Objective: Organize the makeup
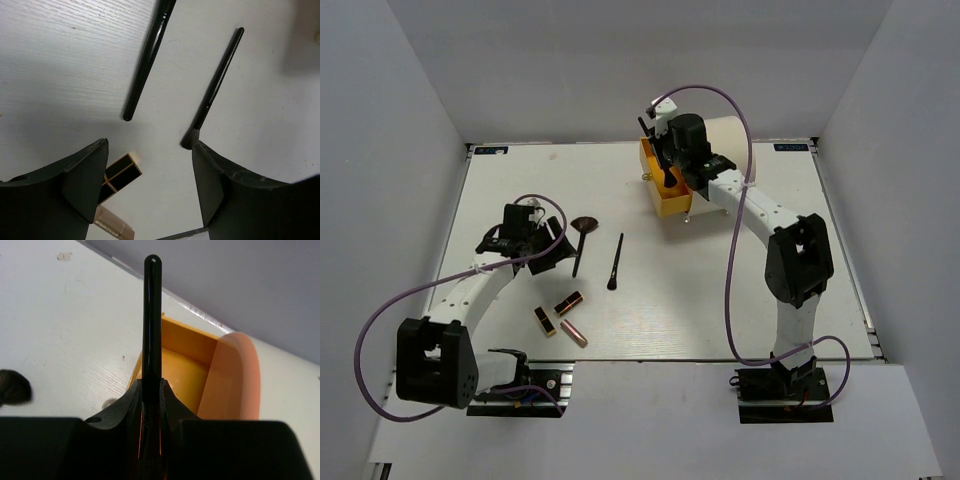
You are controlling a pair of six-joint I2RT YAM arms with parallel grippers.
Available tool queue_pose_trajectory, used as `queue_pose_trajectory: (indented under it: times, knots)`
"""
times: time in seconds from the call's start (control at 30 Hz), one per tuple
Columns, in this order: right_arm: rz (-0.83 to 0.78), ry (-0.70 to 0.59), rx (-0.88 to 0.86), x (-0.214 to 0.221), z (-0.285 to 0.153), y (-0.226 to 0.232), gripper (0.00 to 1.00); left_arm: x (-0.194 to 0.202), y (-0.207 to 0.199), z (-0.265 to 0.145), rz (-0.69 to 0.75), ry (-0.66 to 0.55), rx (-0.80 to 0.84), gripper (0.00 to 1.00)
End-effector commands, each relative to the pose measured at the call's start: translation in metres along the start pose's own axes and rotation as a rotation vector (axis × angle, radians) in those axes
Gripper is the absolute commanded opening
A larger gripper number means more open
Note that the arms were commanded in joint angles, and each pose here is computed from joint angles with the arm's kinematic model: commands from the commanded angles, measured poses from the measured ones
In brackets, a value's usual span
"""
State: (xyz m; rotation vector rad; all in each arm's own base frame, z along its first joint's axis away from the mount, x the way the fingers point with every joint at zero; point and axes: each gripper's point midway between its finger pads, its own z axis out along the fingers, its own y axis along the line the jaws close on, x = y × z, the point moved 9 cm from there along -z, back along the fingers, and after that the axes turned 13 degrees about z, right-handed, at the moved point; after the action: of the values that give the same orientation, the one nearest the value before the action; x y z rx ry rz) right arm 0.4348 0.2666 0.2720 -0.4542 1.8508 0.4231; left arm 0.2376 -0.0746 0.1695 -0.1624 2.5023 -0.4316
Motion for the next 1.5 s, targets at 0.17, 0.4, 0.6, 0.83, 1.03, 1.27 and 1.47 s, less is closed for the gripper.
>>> queue_pose_trajectory:
  times: [0.17, 0.4, 0.6, 0.83, 1.03, 1.27, 1.47]
  knots:
    - [-0.008, 0.009, 0.015, -0.005, -0.012, -0.002, 0.26, -0.014, -0.006, 0.010, 0.068, 0.001, 0.020, 0.80]
    - [0.000, 0.019, -0.011, -0.009, -0.022, -0.001, 0.36, -0.017, -0.004, 0.020, 0.083, 0.020, 0.012, 0.80]
    - [0.013, -0.018, -0.048, -0.024, -0.038, 0.004, 0.37, -0.016, -0.001, 0.029, 0.093, 0.031, 0.002, 0.80]
    - [0.022, -0.103, -0.268, -0.061, -0.077, 0.022, 0.32, -0.026, -0.001, 0.052, 0.143, 0.066, -0.008, 0.75]
    - [0.042, -0.127, -0.326, -0.068, -0.107, 0.019, 0.31, -0.044, -0.005, 0.072, 0.192, 0.099, -0.059, 0.71]
    - [0.065, -0.117, -0.281, -0.055, -0.128, 0.000, 0.31, -0.055, -0.014, 0.100, 0.296, 0.169, -0.263, 0.67]
    - [0.101, -0.124, -0.233, -0.051, -0.141, -0.019, 0.31, -0.047, -0.015, 0.116, 0.364, 0.242, -0.367, 0.63]
